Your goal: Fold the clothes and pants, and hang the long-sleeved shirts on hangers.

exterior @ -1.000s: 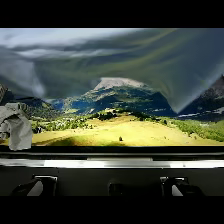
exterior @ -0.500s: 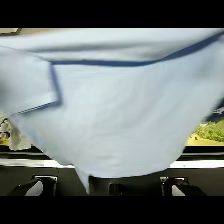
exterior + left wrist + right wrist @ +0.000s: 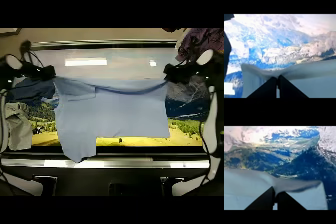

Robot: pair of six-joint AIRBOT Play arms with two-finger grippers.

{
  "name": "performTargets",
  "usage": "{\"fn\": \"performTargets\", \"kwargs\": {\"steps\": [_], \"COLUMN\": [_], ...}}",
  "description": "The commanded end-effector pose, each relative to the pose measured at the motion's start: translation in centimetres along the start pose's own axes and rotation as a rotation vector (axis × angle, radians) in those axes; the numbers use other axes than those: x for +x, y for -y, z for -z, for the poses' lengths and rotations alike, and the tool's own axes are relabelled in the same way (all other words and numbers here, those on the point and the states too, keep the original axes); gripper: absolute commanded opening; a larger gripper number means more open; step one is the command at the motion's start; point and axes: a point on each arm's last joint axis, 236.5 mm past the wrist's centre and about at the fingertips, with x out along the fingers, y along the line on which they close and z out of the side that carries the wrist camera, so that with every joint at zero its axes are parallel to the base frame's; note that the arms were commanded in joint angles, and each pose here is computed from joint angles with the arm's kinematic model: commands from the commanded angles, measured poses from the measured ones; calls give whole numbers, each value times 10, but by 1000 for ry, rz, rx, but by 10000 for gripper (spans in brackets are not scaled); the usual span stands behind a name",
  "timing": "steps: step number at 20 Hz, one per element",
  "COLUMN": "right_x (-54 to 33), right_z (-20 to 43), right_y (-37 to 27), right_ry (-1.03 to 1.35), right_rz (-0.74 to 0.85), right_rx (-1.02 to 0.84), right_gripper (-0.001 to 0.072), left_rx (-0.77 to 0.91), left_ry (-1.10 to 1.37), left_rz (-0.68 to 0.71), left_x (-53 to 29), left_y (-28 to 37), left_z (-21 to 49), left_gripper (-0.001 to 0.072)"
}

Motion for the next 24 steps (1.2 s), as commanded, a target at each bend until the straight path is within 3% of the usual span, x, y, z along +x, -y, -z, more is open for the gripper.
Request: {"fn": "performTargets", "kwargs": {"steps": [1,2,3,4,5,6,7,8,10,15,17,19,24], "right_x": [86,95,101,102,98,87,69,49,6,-53,-56,-48,-21], "right_z": [16,21,24,28,30,30,28,29,47,115,159,196,252], "right_y": [12,13,15,16,16,19,26,35,61,137,155,161,157], "right_ry": [-85,-101,-116,-130,-145,-164,-175,-189,-281,-336,-348,-369,-441], "right_rz": [-66,-74,-74,-73,-72,-73,-78,-79,-85,-198,-214,-216,-256], "right_rx": [145,162,177,181,178,155,92,38,-67,205,279,304,326], "right_gripper": [40,40,57,135,272,477,635,660,659,654,652,580,582], "left_rx": [-62,-82,-98,-107,-122,-180,-233,-247,-190,-282,-320,-336,-337], "left_ry": [-85,-109,-130,-144,-144,-124,-93,-76,-128,-234,-237,-256,-290], "left_rz": [-6,11,21,29,25,19,12,5,-32,-158,-174,-200,-218], "left_x": [80,87,89,87,80,68,49,28,-14,-83,-96,-102,-101], "left_y": [-6,-5,-5,-4,-8,-15,-25,-34,-58,-120,-127,-134,-137], "left_z": [31,38,43,46,43,34,22,14,23,98,131,159,177], "left_gripper": [15,20,105,295,457,516,517,517,517,517,517,516,516]}}
